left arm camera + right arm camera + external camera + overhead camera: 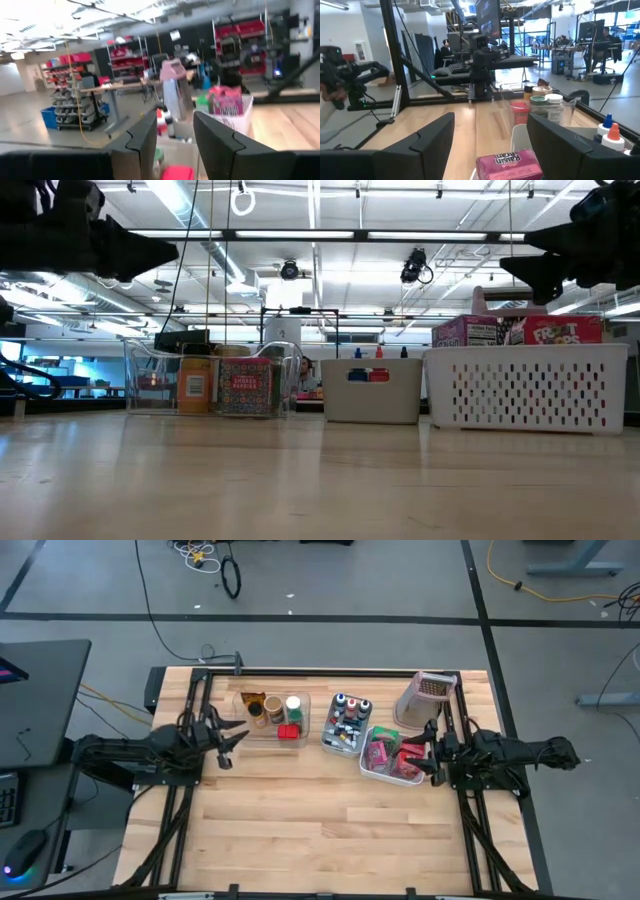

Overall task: Pick & Place Kitchen Items
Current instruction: Return to Home Position

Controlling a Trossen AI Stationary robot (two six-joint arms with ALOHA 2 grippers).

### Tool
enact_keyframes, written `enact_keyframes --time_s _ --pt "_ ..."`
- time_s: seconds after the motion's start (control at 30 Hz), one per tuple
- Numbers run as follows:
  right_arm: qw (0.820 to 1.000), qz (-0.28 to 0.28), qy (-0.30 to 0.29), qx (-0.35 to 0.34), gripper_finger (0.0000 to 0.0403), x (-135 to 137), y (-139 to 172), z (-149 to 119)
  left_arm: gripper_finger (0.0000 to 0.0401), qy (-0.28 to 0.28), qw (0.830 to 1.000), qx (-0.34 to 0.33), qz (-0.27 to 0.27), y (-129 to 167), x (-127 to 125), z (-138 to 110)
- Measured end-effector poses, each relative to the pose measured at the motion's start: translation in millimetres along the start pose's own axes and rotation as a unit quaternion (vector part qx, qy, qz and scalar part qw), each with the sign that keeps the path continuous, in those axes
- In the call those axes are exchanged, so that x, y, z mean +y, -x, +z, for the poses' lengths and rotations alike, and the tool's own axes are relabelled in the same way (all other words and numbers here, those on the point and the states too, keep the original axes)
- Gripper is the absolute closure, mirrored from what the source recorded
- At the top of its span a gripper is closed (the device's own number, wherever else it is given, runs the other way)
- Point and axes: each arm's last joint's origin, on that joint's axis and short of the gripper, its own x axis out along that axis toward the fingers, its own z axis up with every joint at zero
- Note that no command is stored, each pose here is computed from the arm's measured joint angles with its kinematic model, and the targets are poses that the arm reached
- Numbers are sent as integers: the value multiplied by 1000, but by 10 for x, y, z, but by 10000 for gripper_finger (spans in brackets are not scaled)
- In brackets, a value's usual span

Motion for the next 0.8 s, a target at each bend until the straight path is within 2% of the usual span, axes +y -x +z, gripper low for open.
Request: enact_keyframes --time_s 0.23,0.43,0.63,0.8 --pt "1000 0 5 1 142 0 0 1 264 -12 997 72 -40 13 -42 -152" --pt "999 -1 34 22 142 -3 2 -40 264 -19 996 74 -41 13 -43 -157" --pt "1000 -1 22 21 142 -3 2 -36 264 -42 996 73 -42 13 -43 -158" --pt "1000 -1 21 21 142 -3 2 -36 264 -8 996 74 -39 13 -43 -159"
